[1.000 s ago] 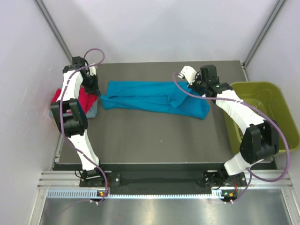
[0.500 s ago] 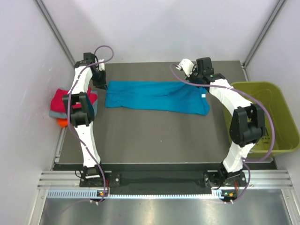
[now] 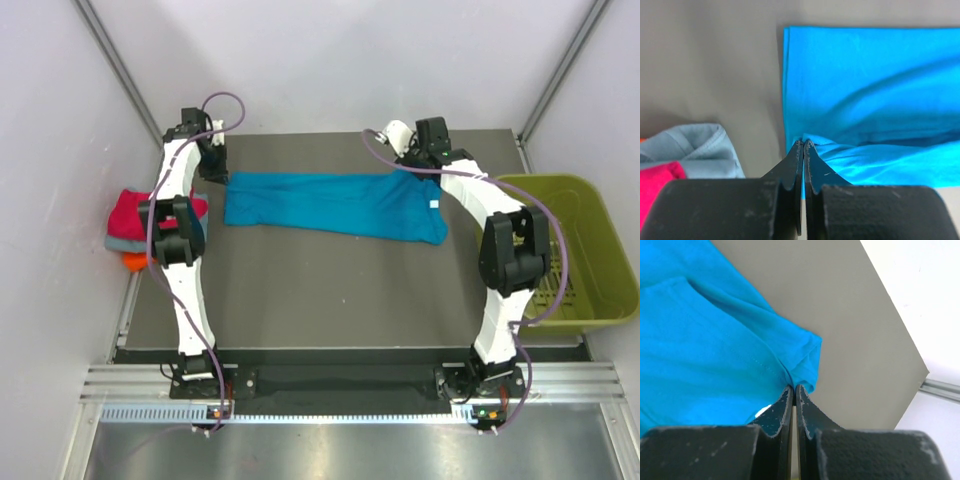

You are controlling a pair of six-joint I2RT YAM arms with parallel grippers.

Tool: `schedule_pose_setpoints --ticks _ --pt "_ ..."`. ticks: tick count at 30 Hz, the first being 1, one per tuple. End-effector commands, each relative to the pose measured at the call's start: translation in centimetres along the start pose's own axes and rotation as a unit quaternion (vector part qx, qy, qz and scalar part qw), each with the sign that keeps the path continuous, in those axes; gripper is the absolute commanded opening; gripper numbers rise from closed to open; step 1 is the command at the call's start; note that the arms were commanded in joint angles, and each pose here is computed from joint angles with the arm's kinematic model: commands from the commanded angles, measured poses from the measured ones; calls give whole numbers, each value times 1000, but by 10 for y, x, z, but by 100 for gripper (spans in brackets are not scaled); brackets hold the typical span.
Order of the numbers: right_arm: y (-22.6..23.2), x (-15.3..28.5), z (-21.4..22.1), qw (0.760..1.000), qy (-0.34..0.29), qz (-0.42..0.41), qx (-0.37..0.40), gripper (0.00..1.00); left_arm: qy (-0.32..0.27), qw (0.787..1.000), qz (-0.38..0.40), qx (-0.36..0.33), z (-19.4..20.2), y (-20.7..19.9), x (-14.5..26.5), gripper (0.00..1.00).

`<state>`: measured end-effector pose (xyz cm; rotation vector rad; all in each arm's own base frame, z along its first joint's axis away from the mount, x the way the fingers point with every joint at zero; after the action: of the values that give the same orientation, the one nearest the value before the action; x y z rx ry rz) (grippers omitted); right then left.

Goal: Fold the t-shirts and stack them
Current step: Fold the tshirt

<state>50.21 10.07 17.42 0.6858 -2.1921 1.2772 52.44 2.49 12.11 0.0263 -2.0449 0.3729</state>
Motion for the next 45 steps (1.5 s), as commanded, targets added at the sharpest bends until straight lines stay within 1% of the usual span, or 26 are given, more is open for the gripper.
schedule_pose_setpoints --ticks 1,5,12,14,15,16,17,18,20,21,22,23,24,26,27,28,29,30,31,32,33,34,35,36,39,45 --pt "-32 -2 -14 999 -20 46 -4 0 -42 999 -7 -11 -22 -2 0 0" --pt "-31 -21 -14 999 -18 43 -5 0 -44 999 -12 -19 -23 -5 -9 0" --pt "-34 -34 -16 999 -16 48 -7 0 -61 997 -27 -34 -30 -17 -16 0" --pt "-35 -34 -15 999 -14 51 -10 0 -68 996 -38 -33 -32 -16 -15 14" --pt "-38 -34 -15 998 -10 60 -11 0 -72 996 -49 -29 -33 -15 -14 24" --pt "-38 -33 -13 998 -5 65 -14 4 -80 995 -54 -27 -36 -15 -8 46" --pt "-43 -30 -14 997 -4 76 -17 9 -88 994 -55 -23 -40 -16 -2 52" --pt "-43 -27 -12 996 5 83 -18 22 -95 992 -74 -23 -42 -11 4 56" --pt "-51 -12 -14 994 2 102 -26 33 -120 989 -81 -24 -51 -14 31 62" --pt "-53 -8 -12 993 9 114 -31 42 -116 989 -86 -20 -45 -9 34 64" --pt "-56 -2 -12 992 9 122 -36 45 -135 987 -80 -15 -51 -12 57 67" --pt "-62 11 -16 989 2 137 -48 48 -131 988 -76 -11 -46 -11 61 67" --pt "-62 17 -14 989 5 139 -57 51 -111 991 -76 -8 -34 -7 62 68" --pt "-59 31 -16 987 0 133 -90 53 -92 993 -67 -6 -20 -9 70 69" --pt "-53 33 -19 987 -9 117 -106 54 -70 996 -51 -6 -9 -12 69 69" --pt "-48 36 -21 983 -16 105 -152 55 -42 998 -49 -3 9 -9 63 69" --pt "-31 35 -15 983 1 65 -173 55 -23 999 -32 -2 20 -13 59 69" --pt "-24 36 -21 980 -15 31 -198 55 -3 1000 -28 0 31 -12 53 69" --pt "-15 34 -19 974 -14 1 -228 55 24 999 -24 4 44 -10 46 69" --pt "9 28 -14 957 0 -54 -286 55 51 999 -15 9 58 -10 38 69" --pt "20 25 -13 940 -18 -108 -322 54 64 998 -9 12 65 -10 33 69" --pt "32 22 -10 922 -8 -132 -363 52 75 997 -8 14 71 -8 26 69" --pt "42 15 -4 914 3 -149 -378 52 83 996 -11 33 76 -8 21 69" --pt "52 11 3 907 12 -162 -388 51 85 996 -6 33 77 -9 19 69" --pt "64 2 14 903 26 -180 -388 50 84 996 -18 32 72 -5 11 69" --pt "72 -3 36 901 54 -183 -389 50 97 994 -40 27 75 5 -3 69"
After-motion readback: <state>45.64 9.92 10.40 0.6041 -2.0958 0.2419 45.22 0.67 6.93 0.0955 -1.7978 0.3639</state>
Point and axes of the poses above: each gripper's point midway between its finger pads, its own x axis back along the fingers, its own y axis along the line the jaws close on, z = x × y, the point moved 3 cm from there along x, back along the fingers, and after that the axes turned 13 degrees about x, right-handed, at the moved point
